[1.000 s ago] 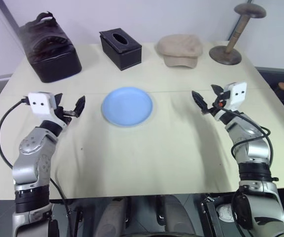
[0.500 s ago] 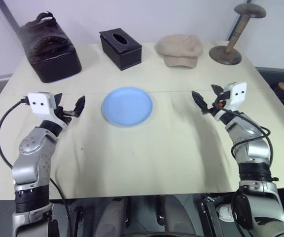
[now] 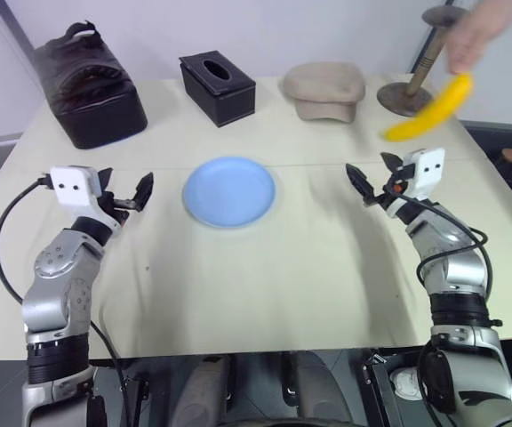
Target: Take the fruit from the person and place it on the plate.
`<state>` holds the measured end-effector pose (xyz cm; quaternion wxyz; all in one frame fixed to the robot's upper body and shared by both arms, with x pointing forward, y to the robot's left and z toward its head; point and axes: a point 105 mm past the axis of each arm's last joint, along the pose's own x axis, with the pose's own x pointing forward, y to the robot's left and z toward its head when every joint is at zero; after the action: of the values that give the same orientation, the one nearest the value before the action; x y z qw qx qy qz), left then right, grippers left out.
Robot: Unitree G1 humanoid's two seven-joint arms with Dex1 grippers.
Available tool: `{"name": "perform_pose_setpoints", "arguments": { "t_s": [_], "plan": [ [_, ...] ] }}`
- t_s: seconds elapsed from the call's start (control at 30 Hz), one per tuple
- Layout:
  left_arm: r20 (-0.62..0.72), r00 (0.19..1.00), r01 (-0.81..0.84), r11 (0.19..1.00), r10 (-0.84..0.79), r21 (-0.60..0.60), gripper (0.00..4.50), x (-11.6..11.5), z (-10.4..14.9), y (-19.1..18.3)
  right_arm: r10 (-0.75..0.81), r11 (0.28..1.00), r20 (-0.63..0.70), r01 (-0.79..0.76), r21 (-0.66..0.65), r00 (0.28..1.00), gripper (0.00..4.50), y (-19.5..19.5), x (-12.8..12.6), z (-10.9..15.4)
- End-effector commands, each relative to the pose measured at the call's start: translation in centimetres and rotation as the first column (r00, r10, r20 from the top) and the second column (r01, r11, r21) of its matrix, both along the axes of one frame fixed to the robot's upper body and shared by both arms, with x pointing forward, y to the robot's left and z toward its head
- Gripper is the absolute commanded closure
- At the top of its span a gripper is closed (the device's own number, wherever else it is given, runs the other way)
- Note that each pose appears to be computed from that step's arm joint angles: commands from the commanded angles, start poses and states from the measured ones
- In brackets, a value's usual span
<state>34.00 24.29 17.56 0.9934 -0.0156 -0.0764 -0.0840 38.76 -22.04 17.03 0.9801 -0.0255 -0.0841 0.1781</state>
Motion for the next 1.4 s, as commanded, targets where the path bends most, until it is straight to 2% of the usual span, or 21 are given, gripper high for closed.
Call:
{"name": "perform_pose_setpoints", "arguments": {
  "t_s": [0.03, 0.37, 0.43, 0.5, 0.63, 0.7, 0.77, 0.9, 1.17, 1.4],
  "plan": [
    [0.072, 0.997, -0.006, 1.000, 0.005, 0.013, 0.05, -0.4, 1.8, 0.2, 0.005, 1.000, 0.062, -0.005, 0.001, 0.998, 0.00, 0.2, 0.1, 1.7],
    [0.068, 0.998, -0.009, 1.000, 0.007, 0.020, 0.05, -0.7, 1.8, 0.3, 0.008, 1.000, 0.057, -0.008, 0.002, 0.998, 0.00, 0.3, 0.0, 1.5],
    [0.065, 0.996, 0.061, 0.996, -0.065, 0.058, 0.05, -0.9, 1.9, -0.4, 0.006, 1.000, 0.055, -0.006, 0.001, 0.998, 0.00, 0.3, 0.1, 1.5],
    [0.090, 0.974, 0.203, 0.977, -0.209, 0.071, 0.05, -1.7, 3.0, -1.9, 0.007, 1.000, 0.054, -0.007, 0.001, 0.998, 0.00, 0.3, 0.0, 1.5],
    [0.054, 0.832, 0.537, 0.825, -0.552, 0.175, 0.05, -4.5, 5.9, -5.1, 0.012, 1.000, 0.052, -0.011, -0.003, 0.999, 0.00, 0.3, 0.2, 1.5],
    [0.016, 0.740, 0.655, 0.726, -0.672, 0.211, 0.05, -5.5, 7.5, -6.0, 0.016, 1.000, 0.052, -0.016, -0.005, 0.999, 0.00, 0.4, 0.3, 1.7],
    [-0.011, 0.686, 0.711, 0.666, -0.728, 0.226, 0.05, -6.0, 8.3, -6.5, 0.018, 1.000, 0.052, -0.018, -0.006, 0.998, 0.00, 0.5, 0.3, 1.8],
    [-0.080, 0.631, 0.758, 0.592, -0.771, 0.274, 0.05, -6.0, 8.3, -7.2, 0.025, 1.000, 0.041, -0.025, -0.019, 0.999, 0.00, 0.0, -0.4, 1.6],
    [-0.078, 0.629, 0.758, 0.587, -0.774, 0.285, 0.05, -5.0, 8.0, -7.7, 0.156, 0.988, 0.004, -0.156, 0.013, 0.988, 0.00, 0.8, -3.4, 2.9],
    [-0.088, 0.624, 0.764, 0.583, -0.776, 0.276, 0.05, -4.7, 7.2, -8.1, 0.162, 0.978, 0.058, -0.168, 0.124, 0.985, 0.00, 2.4, -2.4, 4.8]
  ]
}}
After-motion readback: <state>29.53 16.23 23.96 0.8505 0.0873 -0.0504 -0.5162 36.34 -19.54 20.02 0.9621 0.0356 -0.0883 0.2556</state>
